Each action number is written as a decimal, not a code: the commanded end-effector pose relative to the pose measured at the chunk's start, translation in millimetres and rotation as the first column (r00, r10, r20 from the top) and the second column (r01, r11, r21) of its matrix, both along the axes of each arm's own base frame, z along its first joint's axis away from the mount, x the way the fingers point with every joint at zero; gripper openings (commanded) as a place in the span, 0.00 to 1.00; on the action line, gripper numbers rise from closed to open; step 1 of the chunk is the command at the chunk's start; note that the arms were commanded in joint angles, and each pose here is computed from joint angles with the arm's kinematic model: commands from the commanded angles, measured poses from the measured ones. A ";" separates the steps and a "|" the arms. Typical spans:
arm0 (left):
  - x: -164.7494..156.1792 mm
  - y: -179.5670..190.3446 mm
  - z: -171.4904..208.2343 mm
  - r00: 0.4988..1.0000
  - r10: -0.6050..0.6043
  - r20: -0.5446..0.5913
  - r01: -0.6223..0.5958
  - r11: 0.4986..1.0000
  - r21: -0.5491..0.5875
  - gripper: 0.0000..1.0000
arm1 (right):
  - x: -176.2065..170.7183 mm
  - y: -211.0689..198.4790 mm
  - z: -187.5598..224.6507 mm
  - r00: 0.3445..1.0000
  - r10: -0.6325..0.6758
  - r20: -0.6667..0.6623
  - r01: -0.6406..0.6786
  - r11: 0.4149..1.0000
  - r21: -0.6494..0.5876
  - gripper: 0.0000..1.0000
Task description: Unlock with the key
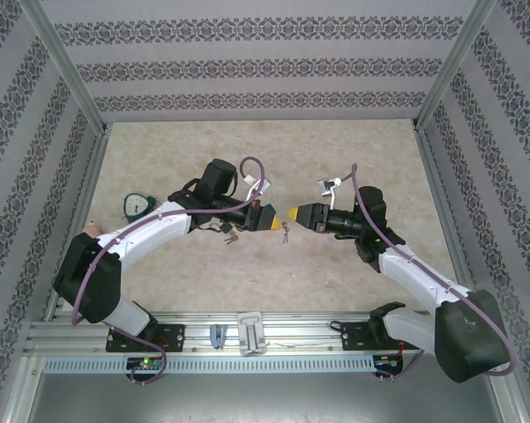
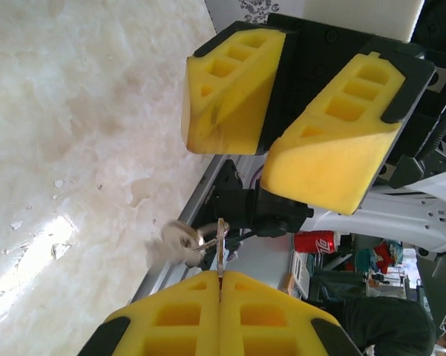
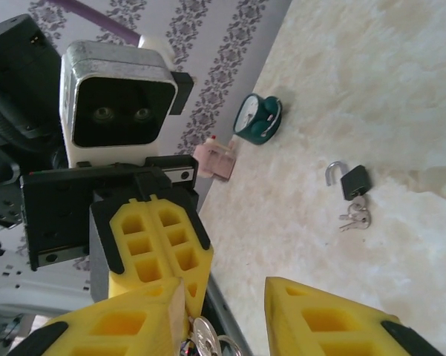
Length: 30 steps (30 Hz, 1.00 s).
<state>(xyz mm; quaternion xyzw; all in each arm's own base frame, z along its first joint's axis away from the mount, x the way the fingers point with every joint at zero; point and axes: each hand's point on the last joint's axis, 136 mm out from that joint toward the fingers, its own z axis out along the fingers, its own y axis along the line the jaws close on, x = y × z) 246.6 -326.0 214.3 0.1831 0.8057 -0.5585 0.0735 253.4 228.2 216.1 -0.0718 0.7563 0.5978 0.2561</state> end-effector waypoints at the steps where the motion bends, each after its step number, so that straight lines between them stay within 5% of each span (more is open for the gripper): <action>1: -4.7 -1.5 20.9 0.998 -0.040 0.053 0.043 0.998 -0.041 0.00 | -14.1 9.9 13.0 0.994 0.097 0.054 -0.099 0.994 0.042 0.34; 13: -5.2 -0.2 25.9 0.996 -0.035 0.079 0.039 0.998 -0.053 0.00 | -34.7 22.9 5.6 0.979 0.203 0.031 -0.203 0.979 0.028 0.34; 23: 1.0 5.6 21.5 0.996 -0.005 0.085 0.008 1.000 -0.029 0.00 | -38.7 24.6 8.7 0.974 0.220 0.048 -0.221 0.975 0.027 0.00; 28: 20.9 16.7 24.9 0.988 0.111 0.105 -0.107 0.993 -0.042 0.29 | -30.6 22.4 10.2 0.985 0.163 0.062 -0.164 0.986 0.018 0.00; 30: 33.3 25.1 32.3 0.973 0.201 0.115 -0.191 0.977 -0.090 0.32 | -21.7 19.2 12.3 0.992 0.097 0.077 -0.098 0.995 0.015 0.00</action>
